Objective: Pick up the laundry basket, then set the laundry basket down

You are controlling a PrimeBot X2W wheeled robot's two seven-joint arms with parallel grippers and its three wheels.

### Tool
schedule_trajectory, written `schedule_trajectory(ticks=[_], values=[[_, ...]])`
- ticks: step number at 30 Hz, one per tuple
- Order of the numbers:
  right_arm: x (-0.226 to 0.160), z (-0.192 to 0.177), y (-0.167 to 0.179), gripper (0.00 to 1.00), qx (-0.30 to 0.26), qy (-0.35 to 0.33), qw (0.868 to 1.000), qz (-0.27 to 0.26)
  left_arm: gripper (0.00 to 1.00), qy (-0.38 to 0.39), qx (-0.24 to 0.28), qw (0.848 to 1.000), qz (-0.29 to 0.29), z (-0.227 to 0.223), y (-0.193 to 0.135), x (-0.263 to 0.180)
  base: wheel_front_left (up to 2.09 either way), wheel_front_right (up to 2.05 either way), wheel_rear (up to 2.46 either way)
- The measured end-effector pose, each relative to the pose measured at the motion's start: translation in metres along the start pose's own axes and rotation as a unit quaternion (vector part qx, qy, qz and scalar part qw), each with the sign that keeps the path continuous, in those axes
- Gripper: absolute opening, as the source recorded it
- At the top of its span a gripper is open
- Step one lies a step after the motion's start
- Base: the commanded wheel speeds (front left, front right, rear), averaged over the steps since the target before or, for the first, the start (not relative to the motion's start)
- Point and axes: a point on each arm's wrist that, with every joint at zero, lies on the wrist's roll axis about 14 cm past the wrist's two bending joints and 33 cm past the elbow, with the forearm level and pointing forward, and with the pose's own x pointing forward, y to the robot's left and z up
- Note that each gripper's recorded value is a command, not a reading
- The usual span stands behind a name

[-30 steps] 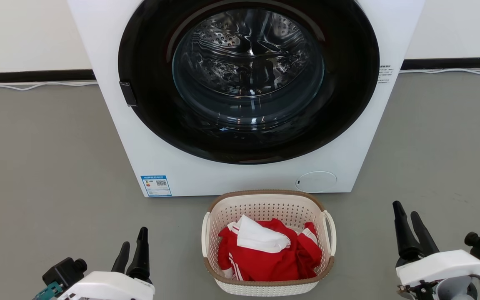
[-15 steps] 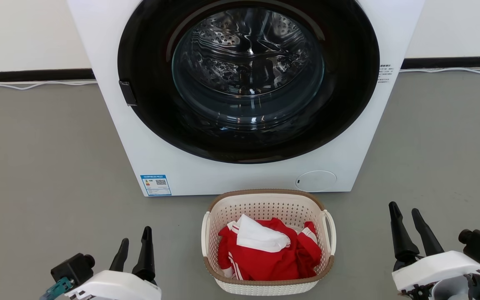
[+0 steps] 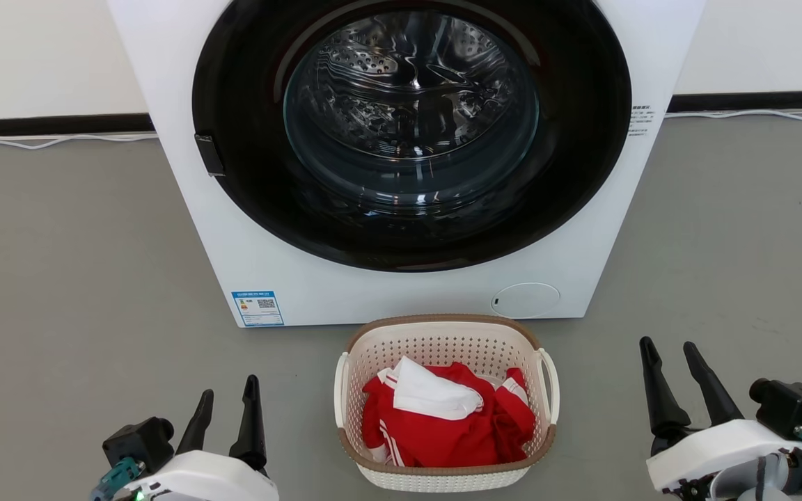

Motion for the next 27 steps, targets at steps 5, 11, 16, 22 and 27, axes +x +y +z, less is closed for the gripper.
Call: schedule_trajectory(ticks=[5,11,16,22,27], values=[[-0.001,-0.001,0.000,1.00,-0.026,-0.001,1.000,0.002,1.00,-0.005,0.031,0.999,-0.007,0.000,-0.003,0.001,0.00,0.00,0.00],[-0.002,-0.003,0.000,1.00,-0.057,0.000,0.998,0.006,1.00,-0.012,0.066,0.998,-0.014,0.001,-0.007,0.002,0.00,0.00,0.00],[-0.002,-0.004,-0.001,1.00,-0.085,0.002,0.996,0.010,1.00,-0.021,0.096,0.995,-0.020,0.004,-0.011,0.003,0.00,0.00,0.00],[-0.002,-0.005,0.000,1.00,-0.118,0.000,0.993,0.018,1.00,-0.033,0.131,0.991,-0.025,0.007,-0.014,0.005,0.00,0.00,0.00],[-0.002,-0.008,0.002,1.00,-0.148,0.004,0.989,0.028,1.00,-0.040,0.158,0.986,-0.033,0.008,-0.018,0.004,0.00,0.00,0.00]])
